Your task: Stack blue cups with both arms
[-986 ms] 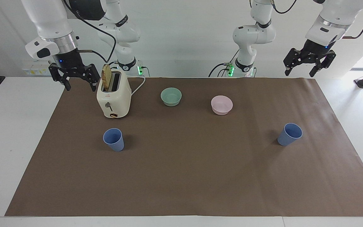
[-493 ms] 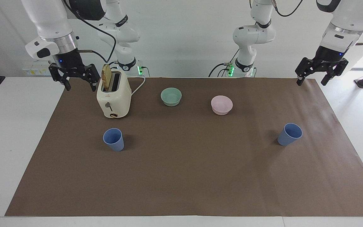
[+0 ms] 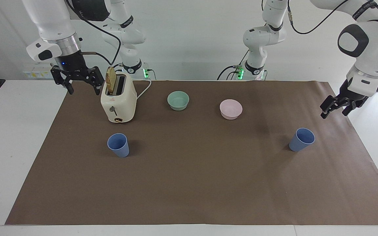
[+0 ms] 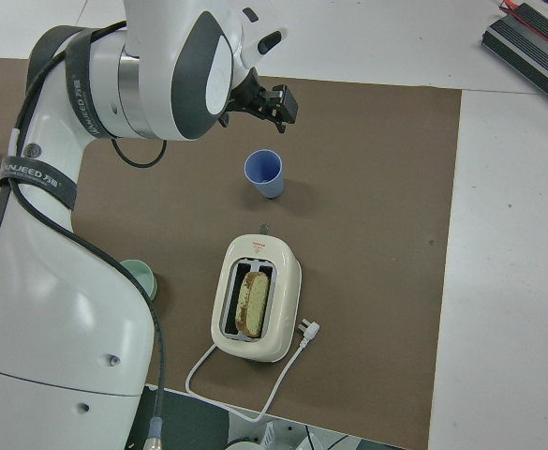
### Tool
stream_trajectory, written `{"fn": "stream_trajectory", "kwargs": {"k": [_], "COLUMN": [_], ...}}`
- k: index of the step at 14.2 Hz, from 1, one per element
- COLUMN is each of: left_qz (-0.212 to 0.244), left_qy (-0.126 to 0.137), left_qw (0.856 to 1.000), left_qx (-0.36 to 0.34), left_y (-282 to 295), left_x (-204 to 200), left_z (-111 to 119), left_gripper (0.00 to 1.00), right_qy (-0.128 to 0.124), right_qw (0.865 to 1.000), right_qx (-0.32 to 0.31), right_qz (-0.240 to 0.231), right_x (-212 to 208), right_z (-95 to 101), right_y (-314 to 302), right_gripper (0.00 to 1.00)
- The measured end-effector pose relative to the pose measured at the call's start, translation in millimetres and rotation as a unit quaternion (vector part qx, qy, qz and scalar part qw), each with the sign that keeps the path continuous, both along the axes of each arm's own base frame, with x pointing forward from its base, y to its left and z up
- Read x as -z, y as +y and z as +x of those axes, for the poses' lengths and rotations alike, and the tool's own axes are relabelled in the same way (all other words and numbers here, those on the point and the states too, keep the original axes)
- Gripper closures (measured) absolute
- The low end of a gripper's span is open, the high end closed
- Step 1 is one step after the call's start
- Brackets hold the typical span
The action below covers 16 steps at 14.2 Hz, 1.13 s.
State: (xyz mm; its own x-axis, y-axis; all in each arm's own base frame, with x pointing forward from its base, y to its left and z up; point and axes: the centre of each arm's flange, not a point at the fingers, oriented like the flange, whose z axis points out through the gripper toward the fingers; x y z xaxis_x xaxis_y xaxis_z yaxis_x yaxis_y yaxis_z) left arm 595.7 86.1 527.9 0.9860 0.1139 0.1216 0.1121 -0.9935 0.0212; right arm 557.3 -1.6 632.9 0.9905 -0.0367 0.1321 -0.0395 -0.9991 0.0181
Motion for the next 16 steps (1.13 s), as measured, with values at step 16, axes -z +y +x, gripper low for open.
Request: {"fn": "stream_trajectory", "kwargs": {"k": [16], "left_qz": [-0.034], "left_qy": [0.013], "left_qw": [0.997], "left_qx": [-0.065], "left_y": [4], "left_x": [137], "left_z": [-5], "left_gripper": [0.30], "right_qy": [0.000], "right_qw": [1.000], "right_qx": [0.000], "right_qz": [0.000], "right_x": [0], "right_z": [0.0], "right_y": [0], "right_gripper": [0.00]}}
